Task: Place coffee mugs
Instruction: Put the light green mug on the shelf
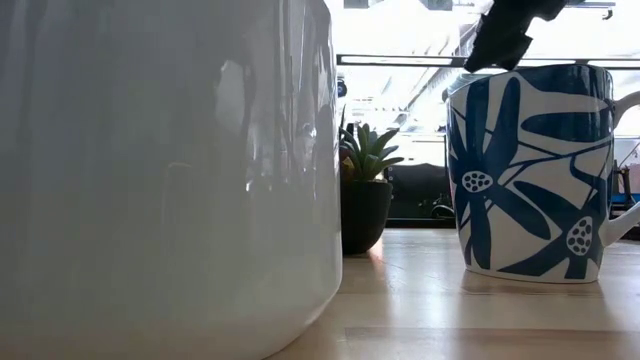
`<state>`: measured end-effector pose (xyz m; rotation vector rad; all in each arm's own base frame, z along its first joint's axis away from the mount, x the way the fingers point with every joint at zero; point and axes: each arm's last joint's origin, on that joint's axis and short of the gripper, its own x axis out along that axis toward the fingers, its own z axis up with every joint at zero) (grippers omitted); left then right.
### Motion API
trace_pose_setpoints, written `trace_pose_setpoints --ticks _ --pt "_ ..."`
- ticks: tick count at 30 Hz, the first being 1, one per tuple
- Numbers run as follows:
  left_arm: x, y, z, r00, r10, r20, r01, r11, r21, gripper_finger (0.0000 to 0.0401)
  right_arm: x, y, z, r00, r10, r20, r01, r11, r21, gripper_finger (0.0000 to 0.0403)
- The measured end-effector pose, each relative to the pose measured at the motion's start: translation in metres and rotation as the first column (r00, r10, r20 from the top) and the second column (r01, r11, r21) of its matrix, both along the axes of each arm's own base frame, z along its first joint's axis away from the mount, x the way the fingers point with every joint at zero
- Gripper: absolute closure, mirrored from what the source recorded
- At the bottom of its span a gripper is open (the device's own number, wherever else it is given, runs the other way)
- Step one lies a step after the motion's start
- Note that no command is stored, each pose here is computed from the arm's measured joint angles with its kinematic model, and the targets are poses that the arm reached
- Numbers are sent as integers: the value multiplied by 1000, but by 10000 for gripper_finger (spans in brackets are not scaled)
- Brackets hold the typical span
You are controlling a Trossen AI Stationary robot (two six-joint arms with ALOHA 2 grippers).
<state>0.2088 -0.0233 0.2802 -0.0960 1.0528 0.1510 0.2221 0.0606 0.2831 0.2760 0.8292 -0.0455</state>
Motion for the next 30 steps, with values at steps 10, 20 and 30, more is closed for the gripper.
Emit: trace_pose_setpoints --ticks 10,20,30 --pt "21 3 -7 999 26 47 -25 1000 -15 256 -3 -3 1 994 -106 -4 106 994 10 265" --pt "66 9 -21 998 20 -52 -18 999 37 256 -5 -3 -1 994 -105 -37 105 994 -1 265" --pt "94 21 -32 990 8 -139 10 992 130 256 -10 -5 -4 990 -105 -94 103 994 -25 265"
